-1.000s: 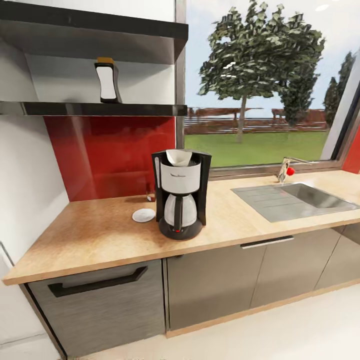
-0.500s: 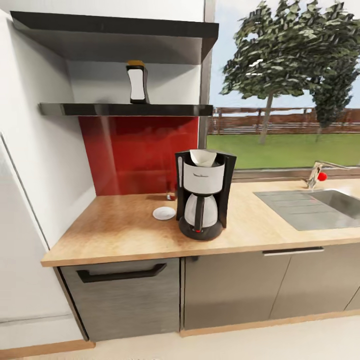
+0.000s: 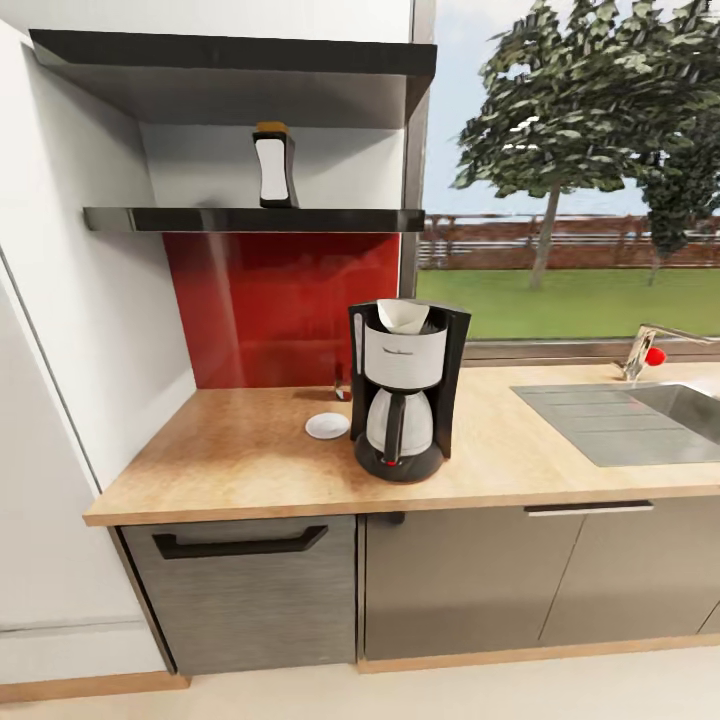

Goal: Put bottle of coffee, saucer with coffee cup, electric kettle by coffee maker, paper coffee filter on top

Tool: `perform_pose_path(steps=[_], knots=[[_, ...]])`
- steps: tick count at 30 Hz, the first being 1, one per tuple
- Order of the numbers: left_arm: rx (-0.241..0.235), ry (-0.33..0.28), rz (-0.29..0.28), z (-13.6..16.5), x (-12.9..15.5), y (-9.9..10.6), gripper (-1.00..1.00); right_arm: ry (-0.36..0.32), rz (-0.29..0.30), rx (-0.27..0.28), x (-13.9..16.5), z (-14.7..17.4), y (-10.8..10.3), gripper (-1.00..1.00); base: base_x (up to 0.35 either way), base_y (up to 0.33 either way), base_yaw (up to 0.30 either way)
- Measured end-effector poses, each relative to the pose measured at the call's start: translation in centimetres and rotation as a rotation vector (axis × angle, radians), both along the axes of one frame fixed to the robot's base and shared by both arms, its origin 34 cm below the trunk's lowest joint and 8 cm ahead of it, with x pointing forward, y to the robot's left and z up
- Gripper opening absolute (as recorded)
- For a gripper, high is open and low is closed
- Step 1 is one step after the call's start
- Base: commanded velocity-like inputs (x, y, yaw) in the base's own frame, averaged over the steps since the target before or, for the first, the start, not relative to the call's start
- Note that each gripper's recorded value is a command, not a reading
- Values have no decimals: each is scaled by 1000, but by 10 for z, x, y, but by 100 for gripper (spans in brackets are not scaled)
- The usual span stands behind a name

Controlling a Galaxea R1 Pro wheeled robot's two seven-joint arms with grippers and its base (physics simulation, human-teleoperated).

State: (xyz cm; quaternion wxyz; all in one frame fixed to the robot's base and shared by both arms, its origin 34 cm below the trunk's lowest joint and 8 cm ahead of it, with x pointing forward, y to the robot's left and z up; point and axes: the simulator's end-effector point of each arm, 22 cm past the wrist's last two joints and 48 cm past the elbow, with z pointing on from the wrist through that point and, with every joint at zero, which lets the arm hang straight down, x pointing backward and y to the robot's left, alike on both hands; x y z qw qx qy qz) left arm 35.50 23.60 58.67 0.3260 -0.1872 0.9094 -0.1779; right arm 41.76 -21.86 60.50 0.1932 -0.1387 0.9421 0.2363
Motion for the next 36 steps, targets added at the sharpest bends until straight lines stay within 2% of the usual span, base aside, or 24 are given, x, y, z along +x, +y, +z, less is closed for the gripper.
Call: perform_pose_path(steps=[17, 36], knots=[[0, 0, 2, 0, 0, 0, 100, 1, 0, 1, 0, 0, 0, 100, 0, -1, 0], [1, 1, 1, 25, -3, 0, 100, 3, 4, -1, -4, 25, 1, 100, 0, 0, 0]])
